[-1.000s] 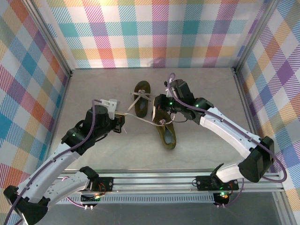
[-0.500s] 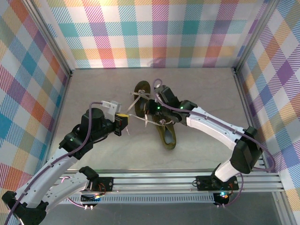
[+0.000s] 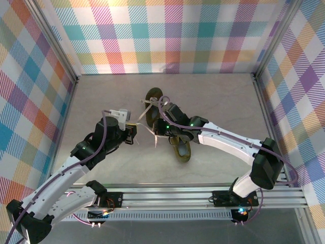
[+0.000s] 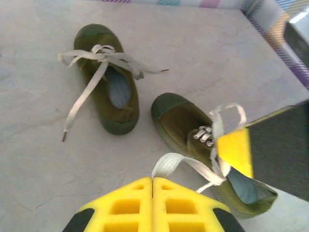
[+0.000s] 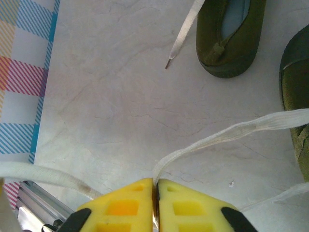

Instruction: Tie the shoes

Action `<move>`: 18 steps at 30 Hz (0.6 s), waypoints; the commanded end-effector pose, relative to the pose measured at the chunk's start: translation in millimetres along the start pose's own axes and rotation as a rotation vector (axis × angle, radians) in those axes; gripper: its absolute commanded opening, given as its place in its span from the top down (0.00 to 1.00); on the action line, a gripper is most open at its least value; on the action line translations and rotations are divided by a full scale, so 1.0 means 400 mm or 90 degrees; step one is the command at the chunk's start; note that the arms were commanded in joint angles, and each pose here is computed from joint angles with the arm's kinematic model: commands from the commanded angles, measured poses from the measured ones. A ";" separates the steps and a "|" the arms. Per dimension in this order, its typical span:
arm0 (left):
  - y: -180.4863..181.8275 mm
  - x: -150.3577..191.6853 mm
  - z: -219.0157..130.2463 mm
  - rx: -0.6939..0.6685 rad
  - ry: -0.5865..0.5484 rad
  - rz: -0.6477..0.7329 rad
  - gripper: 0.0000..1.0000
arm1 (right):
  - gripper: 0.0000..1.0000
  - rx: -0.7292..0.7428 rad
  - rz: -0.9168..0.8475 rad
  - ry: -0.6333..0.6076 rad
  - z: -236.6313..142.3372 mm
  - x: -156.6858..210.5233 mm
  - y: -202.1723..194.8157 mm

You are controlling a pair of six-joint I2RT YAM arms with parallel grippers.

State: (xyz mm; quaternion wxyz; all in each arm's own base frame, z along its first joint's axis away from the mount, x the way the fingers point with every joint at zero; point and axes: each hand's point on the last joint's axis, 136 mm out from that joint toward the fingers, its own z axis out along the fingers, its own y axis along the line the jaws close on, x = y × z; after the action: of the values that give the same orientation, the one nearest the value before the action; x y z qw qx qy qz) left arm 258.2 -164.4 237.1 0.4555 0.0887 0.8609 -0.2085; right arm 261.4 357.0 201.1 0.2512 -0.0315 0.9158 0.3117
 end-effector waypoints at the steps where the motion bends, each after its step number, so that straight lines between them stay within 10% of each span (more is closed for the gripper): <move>1: 0.065 0.017 0.015 -0.083 -0.006 -0.041 1.00 | 0.87 -0.003 -0.029 0.032 -0.007 0.045 -0.007; 8: 0.147 0.063 0.043 -0.193 0.007 -0.065 1.00 | 0.75 -0.079 -0.135 0.144 -0.028 0.157 -0.002; 18: 0.159 0.078 0.054 -0.212 0.025 -0.062 1.00 | 0.54 0.159 -0.379 0.058 -0.091 -0.087 -0.231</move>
State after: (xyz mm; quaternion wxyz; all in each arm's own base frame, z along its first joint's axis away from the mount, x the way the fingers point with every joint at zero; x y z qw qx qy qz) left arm 277.9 -125.0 185.5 0.4379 -0.0128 0.8939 -0.0948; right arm 272.4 288.6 201.8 0.2918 -0.2121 0.9121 0.1948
